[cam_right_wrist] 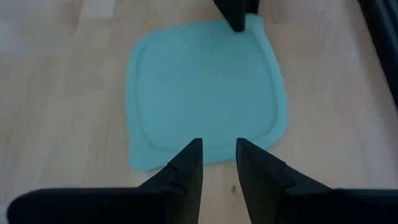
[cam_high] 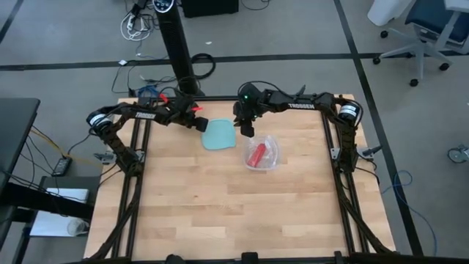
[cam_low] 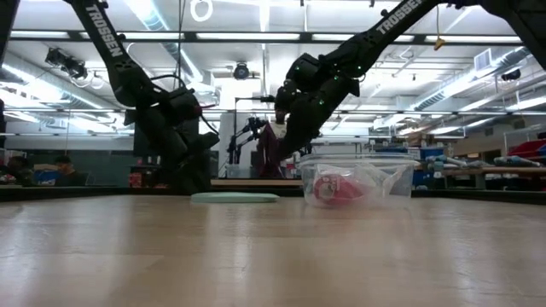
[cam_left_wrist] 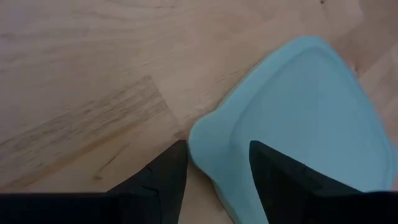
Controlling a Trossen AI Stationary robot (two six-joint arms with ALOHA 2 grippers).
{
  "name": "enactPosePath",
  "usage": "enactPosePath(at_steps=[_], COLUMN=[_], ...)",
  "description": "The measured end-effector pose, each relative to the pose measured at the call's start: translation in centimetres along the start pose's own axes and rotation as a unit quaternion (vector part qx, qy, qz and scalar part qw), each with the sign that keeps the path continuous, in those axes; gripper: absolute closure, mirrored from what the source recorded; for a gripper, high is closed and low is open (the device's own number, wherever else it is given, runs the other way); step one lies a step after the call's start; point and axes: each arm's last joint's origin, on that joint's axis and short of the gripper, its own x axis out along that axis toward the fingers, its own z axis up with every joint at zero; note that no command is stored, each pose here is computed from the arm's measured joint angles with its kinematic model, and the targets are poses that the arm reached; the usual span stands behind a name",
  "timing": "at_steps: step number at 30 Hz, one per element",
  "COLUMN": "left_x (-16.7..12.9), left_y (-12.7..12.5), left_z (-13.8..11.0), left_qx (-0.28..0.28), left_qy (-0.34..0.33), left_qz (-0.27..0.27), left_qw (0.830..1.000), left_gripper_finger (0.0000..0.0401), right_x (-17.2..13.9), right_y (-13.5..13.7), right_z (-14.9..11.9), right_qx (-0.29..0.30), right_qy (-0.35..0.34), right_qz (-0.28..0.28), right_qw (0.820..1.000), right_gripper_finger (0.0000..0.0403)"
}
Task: Roll bandage
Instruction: Close the transparent tupperware
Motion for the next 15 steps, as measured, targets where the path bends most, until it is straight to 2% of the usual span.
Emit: enactPosePath(at_steps=[8, 15], left_x=[0.1, 0.2], left_y=[-0.3, -0.5], left_z=[-0.1, -0.2], left_qx=[0.017, 0.030], left_qy=[-0.007, -0.011], left_qz=[0.006, 0.017], left_qw=[1.000, 0.999], left_gripper_finger=[0.0230, 0.0302], right_x=[1.5, 1.7], right_y=[0.4, 0.4], right_z=[-0.4, -0.7], right_qx=[-0.005, -0.006], right_qy=[0.008, 0.015], right_qz=[0.010, 0.016], right_qw=[1.000, 1.000], right_gripper_finger=[0.0308, 0.0310])
